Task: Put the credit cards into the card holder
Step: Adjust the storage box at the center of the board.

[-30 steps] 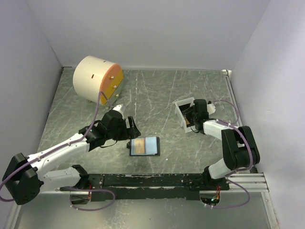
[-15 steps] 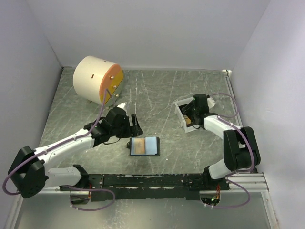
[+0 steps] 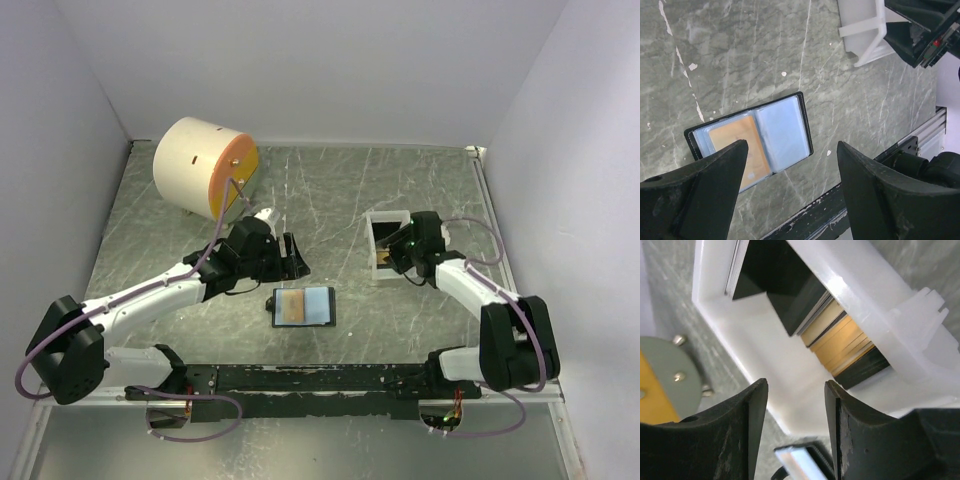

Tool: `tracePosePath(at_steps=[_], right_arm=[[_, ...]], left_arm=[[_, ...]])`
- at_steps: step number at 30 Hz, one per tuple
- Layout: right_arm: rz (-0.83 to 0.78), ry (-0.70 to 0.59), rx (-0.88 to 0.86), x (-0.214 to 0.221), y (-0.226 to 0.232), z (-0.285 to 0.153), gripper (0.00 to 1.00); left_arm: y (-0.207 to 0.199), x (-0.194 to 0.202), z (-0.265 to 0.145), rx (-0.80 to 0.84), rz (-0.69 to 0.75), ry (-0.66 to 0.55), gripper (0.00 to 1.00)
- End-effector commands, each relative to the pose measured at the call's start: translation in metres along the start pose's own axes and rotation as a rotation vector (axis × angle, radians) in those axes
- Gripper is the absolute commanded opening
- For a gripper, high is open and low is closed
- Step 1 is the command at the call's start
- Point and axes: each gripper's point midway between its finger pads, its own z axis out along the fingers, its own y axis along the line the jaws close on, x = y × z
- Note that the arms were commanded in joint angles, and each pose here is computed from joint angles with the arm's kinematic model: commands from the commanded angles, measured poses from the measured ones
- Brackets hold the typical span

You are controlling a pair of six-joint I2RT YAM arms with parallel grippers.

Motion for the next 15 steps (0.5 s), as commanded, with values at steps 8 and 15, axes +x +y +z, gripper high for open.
tracePosePath(at_steps=[8,15], right_arm=[[-0.466,-0.071,-0.076,-0.025,0.062,-0.039,0.56],[-0.703,-0.164,0.286,-0.071,0.015,-0.056,0.58]], left_arm=[[-0.011,0.002,-0.010,0.089,0.001,-0.009,0.83],[0.001,0.001,-0.027,0.034,0.036,-0.034,0.83]])
